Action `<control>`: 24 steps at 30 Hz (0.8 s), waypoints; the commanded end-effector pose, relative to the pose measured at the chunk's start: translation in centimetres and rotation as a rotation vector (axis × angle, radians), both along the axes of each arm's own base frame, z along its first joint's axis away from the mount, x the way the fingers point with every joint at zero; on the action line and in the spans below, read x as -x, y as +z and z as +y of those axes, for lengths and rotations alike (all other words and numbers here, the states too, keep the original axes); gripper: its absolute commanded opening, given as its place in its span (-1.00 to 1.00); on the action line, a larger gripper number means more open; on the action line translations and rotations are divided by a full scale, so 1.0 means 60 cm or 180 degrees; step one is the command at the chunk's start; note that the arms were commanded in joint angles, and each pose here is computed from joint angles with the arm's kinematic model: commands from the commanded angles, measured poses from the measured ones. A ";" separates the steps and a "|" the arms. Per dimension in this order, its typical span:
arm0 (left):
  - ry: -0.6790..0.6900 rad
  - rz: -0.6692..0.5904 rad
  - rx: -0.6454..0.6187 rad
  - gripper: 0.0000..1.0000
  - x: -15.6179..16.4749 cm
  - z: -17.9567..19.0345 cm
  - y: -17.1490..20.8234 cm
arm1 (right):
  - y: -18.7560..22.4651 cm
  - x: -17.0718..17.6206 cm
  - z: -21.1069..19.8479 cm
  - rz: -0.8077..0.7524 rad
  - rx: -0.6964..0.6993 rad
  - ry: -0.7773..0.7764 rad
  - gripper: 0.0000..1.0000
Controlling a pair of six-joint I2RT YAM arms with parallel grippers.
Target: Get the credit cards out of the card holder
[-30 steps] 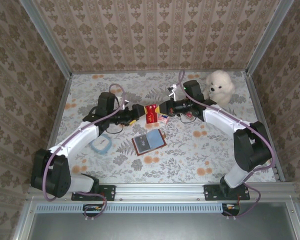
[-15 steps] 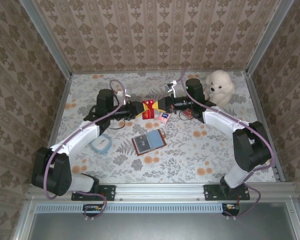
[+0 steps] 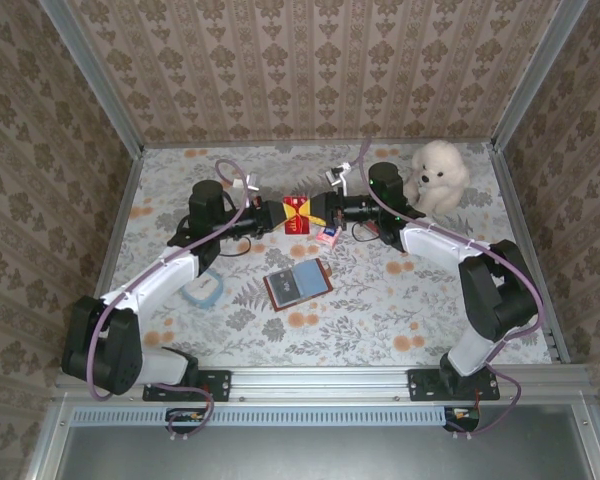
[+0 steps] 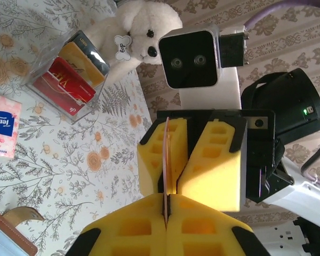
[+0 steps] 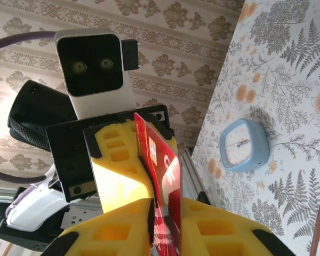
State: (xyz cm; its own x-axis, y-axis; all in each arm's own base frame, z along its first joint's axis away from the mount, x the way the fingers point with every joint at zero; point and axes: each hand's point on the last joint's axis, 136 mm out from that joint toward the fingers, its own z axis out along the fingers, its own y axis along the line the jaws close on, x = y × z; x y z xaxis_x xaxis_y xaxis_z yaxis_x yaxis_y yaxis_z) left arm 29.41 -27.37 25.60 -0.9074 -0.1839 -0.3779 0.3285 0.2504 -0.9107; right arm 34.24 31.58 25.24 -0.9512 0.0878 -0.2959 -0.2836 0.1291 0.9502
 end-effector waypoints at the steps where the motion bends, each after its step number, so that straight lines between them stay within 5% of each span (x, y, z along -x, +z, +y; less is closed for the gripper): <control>1: 0.0042 -0.0016 0.0015 -1.00 0.000 0.003 0.006 | 0.019 0.001 0.013 -0.0121 -0.0133 0.0026 -0.61; 4: 0.0067 0.0010 -0.0006 -1.00 -0.001 0.005 0.003 | 0.021 -0.003 0.013 -0.0153 -0.0127 -0.0003 -0.75; 7: 0.0157 0.0113 -0.0143 -0.74 -0.004 0.013 -0.014 | 0.017 -0.012 0.005 -0.0230 -0.0033 -0.0087 -0.96; 10: 0.0355 0.0254 -0.0456 -0.13 -0.009 0.035 -0.043 | 0.000 -0.024 -0.016 -0.0384 0.0280 -0.0226 -1.00; 14: 0.0717 0.0408 -0.0993 0.38 -0.018 0.083 -0.091 | -0.040 -0.039 -0.069 -0.0614 0.1136 -0.0429 -1.00; 24: 0.1035 0.0662 -0.1896 0.94 -0.006 0.172 -0.172 | -0.095 -0.083 -0.215 -0.1560 0.3233 -0.0416 -1.00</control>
State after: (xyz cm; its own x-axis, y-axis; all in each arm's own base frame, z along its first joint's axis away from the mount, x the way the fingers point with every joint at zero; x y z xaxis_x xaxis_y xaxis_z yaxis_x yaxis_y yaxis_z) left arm 30.24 -18.94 15.41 -0.9108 -0.3033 -0.2802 -0.0157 0.7037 -0.7104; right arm 40.15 22.78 22.25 -0.7559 -0.0474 -0.6530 -0.4604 0.7476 0.4787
